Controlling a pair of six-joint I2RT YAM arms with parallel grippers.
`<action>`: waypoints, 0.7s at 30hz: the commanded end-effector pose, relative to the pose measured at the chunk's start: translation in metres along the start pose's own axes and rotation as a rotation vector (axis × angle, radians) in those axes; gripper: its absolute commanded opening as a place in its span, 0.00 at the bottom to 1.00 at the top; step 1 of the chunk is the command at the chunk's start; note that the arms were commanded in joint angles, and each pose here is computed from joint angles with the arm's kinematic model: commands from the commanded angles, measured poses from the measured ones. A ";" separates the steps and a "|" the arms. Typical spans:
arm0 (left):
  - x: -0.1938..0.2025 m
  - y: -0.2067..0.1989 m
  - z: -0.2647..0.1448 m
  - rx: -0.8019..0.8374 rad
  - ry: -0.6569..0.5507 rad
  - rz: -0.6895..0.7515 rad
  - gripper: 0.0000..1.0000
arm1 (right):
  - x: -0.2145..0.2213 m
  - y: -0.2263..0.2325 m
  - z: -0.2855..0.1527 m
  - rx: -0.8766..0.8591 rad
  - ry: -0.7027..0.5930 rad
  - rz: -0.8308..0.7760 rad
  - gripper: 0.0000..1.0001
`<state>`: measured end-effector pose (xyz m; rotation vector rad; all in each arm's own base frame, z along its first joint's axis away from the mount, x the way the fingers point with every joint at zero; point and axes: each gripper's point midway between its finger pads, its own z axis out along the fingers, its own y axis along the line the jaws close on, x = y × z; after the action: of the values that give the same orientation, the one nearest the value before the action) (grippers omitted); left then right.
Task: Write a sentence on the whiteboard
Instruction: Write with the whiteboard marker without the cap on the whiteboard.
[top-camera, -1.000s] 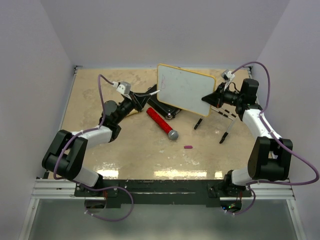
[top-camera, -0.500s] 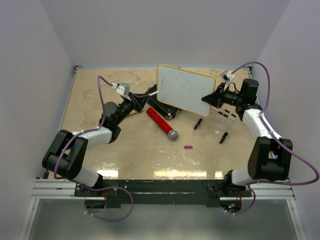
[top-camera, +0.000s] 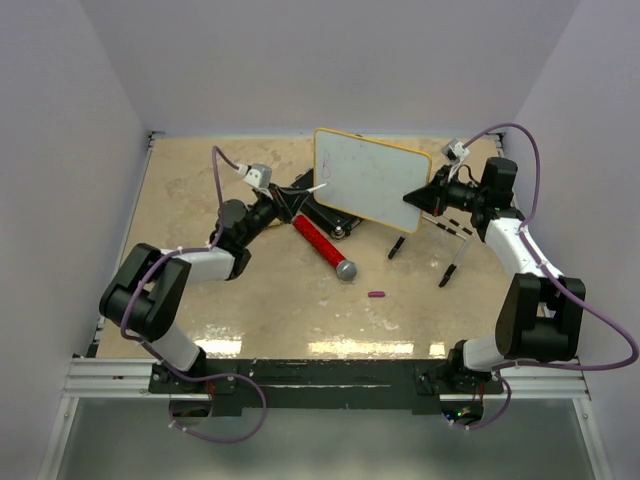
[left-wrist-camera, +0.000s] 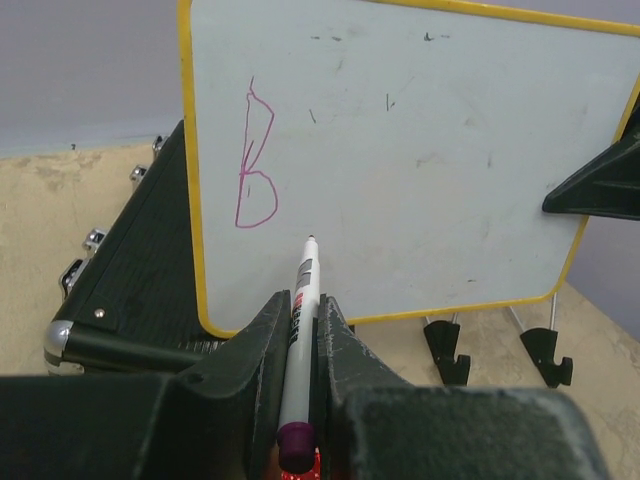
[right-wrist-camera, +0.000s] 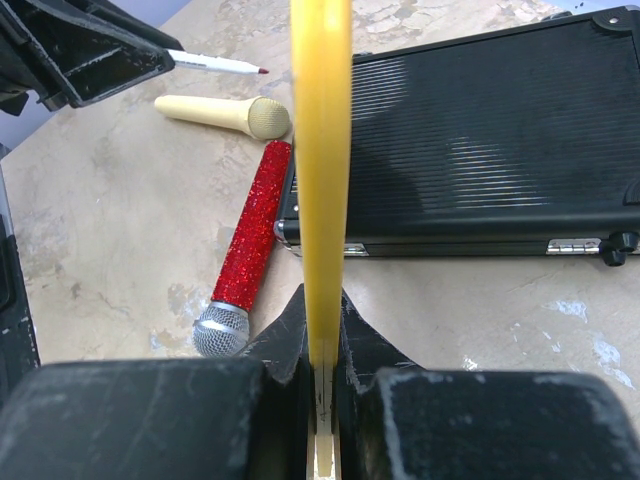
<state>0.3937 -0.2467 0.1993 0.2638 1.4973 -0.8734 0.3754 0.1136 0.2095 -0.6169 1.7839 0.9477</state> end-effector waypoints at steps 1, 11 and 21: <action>-0.043 -0.011 0.024 0.040 -0.127 0.059 0.00 | -0.008 -0.001 0.001 0.004 -0.001 -0.035 0.00; -0.039 0.005 0.048 -0.004 -0.114 0.062 0.00 | -0.007 -0.001 0.001 0.001 0.001 -0.029 0.00; -0.034 0.011 0.056 -0.019 -0.090 0.069 0.00 | -0.007 -0.001 0.002 -0.002 0.000 -0.031 0.00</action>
<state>0.4378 -0.2638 0.2166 0.2471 1.4540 -0.8443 0.3760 0.1130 0.2101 -0.6140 1.7844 0.9453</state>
